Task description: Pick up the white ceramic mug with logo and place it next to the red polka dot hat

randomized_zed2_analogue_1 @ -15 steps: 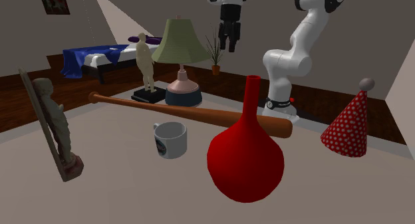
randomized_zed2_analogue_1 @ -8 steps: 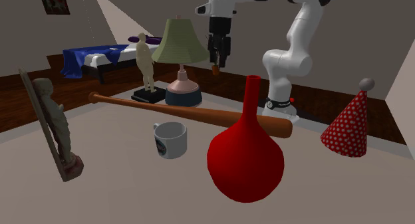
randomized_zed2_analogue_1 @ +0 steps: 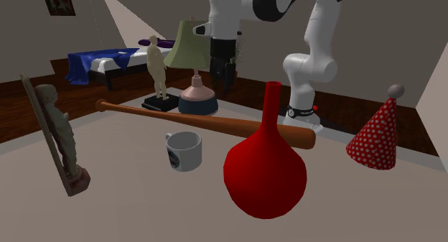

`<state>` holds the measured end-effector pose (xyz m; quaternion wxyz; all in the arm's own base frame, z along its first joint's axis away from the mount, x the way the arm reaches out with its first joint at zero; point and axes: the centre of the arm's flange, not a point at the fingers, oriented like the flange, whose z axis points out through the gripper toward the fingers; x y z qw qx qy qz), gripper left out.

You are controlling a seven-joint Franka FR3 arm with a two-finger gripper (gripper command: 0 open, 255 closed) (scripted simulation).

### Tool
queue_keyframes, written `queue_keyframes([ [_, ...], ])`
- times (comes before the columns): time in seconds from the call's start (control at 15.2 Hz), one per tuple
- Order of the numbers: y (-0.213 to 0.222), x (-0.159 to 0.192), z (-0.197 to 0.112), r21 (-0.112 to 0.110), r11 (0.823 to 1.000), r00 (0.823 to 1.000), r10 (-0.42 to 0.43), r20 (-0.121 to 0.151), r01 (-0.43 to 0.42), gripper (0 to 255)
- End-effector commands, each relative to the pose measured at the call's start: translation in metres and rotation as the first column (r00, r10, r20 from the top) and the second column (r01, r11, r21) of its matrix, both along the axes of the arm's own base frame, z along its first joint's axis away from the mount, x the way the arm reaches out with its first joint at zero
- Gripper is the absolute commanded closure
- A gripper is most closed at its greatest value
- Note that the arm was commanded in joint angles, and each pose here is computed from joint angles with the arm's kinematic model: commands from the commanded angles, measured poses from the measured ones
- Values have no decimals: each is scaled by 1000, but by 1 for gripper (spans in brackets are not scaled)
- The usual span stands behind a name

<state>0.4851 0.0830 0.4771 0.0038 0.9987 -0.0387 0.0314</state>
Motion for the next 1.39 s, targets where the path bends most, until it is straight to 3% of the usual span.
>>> queue_keyframes([
  [0.0, 14, 21, -10, -4, 1000, 1000, 13, -2, -13, 0],
  [0.92, 115, 152, -101, -39, 994, 995, 101, -21, -102, 0],
  [1.32, 115, 155, -129, -39, 994, 995, 102, -21, -103, 0],
])
